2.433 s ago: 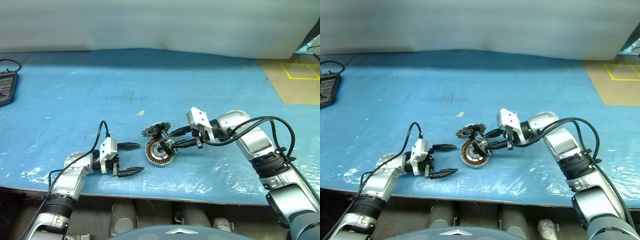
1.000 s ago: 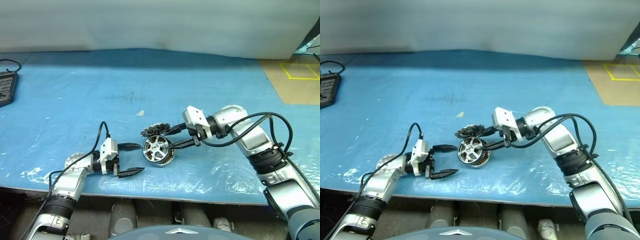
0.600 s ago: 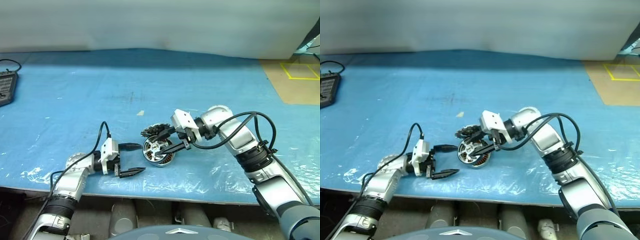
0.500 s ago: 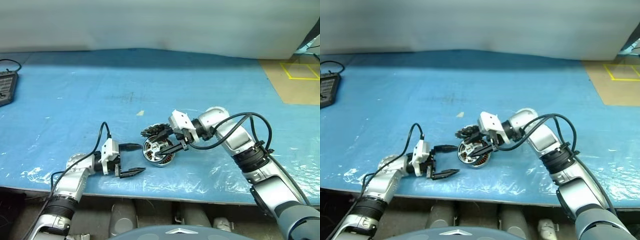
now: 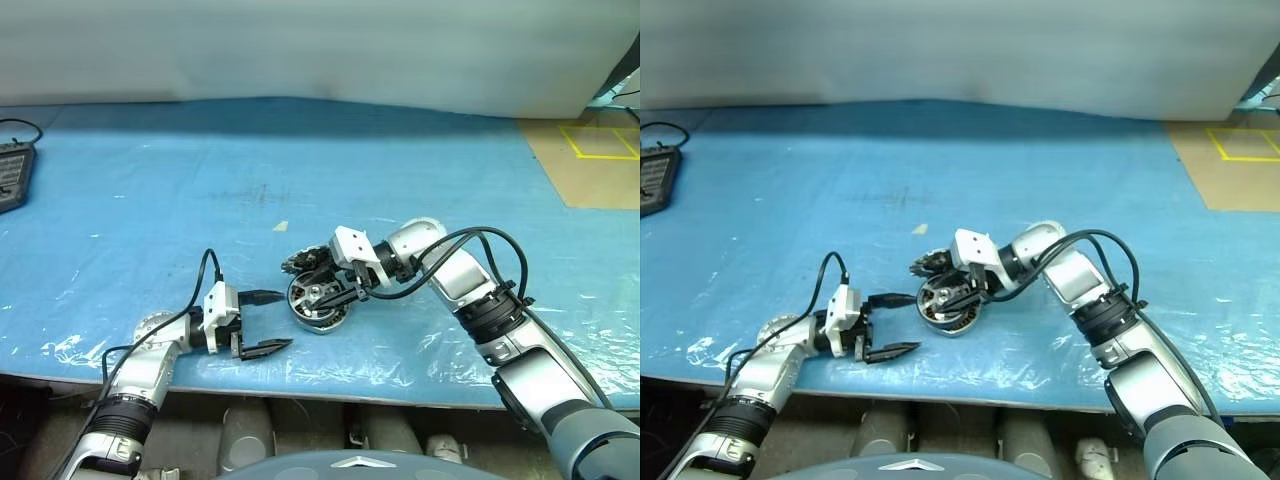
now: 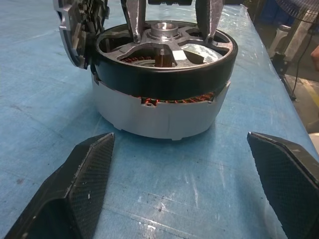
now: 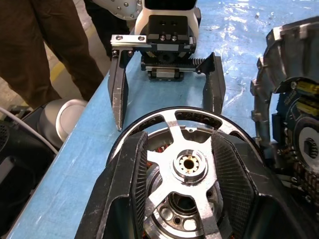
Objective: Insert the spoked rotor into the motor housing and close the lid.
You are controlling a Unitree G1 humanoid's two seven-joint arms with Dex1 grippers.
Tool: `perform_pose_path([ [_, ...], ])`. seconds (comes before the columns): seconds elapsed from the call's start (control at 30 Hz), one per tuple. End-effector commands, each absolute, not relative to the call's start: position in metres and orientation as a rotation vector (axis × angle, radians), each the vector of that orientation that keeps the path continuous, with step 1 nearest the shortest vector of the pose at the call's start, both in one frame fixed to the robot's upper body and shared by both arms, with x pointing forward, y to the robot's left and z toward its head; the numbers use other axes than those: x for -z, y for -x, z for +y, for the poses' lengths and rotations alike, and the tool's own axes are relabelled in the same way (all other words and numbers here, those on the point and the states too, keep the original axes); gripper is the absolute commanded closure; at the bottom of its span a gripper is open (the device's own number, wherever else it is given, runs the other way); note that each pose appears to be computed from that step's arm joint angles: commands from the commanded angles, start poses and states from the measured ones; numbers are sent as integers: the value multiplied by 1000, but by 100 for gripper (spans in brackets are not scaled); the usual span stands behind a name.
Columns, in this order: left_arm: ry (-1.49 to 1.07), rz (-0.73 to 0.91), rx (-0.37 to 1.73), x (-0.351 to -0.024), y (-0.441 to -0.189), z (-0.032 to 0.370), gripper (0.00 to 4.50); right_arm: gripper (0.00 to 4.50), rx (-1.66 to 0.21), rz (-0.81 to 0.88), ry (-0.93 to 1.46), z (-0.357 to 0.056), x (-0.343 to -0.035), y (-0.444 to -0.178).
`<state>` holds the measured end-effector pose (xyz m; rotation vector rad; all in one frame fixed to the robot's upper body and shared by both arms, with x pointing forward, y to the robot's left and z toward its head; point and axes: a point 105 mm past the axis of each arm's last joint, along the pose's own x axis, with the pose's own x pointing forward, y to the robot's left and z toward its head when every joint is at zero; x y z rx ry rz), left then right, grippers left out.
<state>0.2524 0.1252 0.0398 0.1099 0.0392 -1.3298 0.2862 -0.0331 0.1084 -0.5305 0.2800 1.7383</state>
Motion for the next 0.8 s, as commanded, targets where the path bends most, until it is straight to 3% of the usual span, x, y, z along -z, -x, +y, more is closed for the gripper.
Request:
perform_pose_path([
  [0.03, -116, 32, 1328, -39, -253, 126, 0, 299, -1741, 243, 560, -29, -118, -288],
  [0.13, -117, 31, 1327, -39, -254, 126, 0, 408, -1742, 240, 555, -29, -119, -289],
  [0.17, -118, 31, 1327, -39, -254, 126, 0, 424, -1742, 240, 550, -29, -120, -289],
  [0.8, -113, 34, 1338, -35, -254, 125, 0, 423, -1762, 187, 470, -38, -147, -280],
])
